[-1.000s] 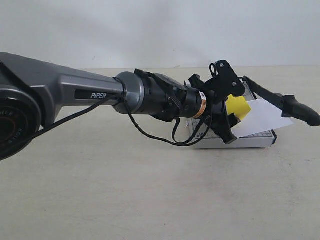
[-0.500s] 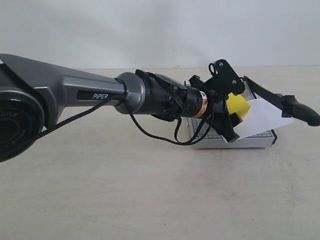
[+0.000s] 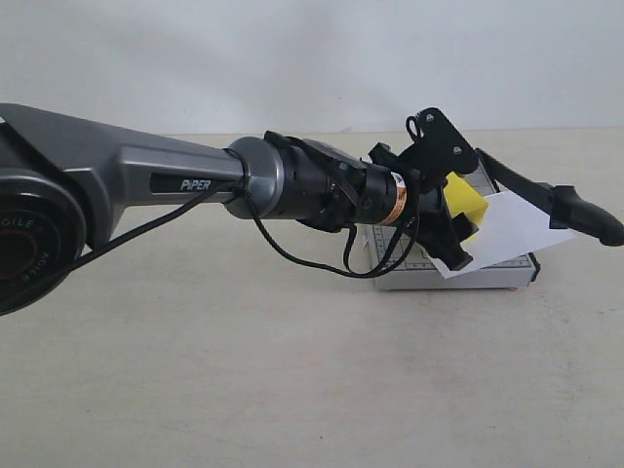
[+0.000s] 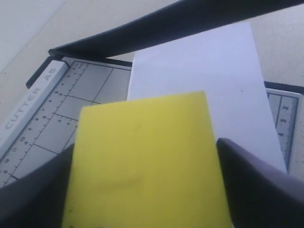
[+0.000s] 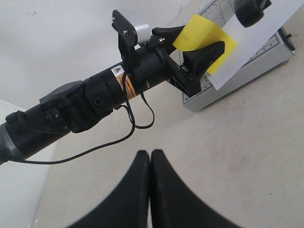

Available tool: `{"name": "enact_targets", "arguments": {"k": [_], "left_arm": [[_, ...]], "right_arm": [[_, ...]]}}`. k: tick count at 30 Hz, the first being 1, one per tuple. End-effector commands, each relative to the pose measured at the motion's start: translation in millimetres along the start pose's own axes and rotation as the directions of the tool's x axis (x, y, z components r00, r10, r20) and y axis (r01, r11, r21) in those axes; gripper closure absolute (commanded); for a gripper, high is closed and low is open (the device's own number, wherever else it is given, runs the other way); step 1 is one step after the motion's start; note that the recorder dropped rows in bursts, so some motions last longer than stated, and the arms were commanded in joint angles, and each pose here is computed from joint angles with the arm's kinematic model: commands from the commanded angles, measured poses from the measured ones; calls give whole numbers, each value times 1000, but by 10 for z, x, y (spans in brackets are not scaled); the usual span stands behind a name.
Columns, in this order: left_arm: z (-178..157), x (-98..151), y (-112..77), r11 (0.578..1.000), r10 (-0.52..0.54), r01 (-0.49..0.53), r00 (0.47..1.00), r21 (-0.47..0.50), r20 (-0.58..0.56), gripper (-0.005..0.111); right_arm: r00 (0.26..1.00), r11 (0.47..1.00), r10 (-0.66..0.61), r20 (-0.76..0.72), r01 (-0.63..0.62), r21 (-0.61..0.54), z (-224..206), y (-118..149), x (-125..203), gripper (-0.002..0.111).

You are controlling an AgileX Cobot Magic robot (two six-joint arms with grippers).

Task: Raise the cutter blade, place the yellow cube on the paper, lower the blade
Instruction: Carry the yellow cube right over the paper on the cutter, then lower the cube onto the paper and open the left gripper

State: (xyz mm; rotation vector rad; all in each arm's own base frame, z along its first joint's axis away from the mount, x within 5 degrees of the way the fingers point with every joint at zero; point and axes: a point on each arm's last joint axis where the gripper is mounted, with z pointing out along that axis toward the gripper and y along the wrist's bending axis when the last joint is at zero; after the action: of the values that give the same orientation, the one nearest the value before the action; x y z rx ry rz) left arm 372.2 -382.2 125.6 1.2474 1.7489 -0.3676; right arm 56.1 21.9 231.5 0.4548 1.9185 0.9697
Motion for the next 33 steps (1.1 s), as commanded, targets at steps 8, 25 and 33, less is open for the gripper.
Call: {"name": "enact_targets", "arguments": {"k": [8, 25, 33], "left_arm": [[-90, -165, 41, 997, -77, 78, 996, -5, 47, 19], [-494, -604, 143, 996, -89, 92, 985, -12, 145, 19], [-855, -673, 120, 997, -69, 72, 988, -14, 141, 20]], "right_arm": [[1000, 1000, -12, 5, 12, -5, -2, -2, 0, 108], [1000, 1000, -15, 6, 15, -4, -2, -2, -1, 108], [1000, 1000, -19, 7, 19, -4, -2, -3, -2, 108]]}}
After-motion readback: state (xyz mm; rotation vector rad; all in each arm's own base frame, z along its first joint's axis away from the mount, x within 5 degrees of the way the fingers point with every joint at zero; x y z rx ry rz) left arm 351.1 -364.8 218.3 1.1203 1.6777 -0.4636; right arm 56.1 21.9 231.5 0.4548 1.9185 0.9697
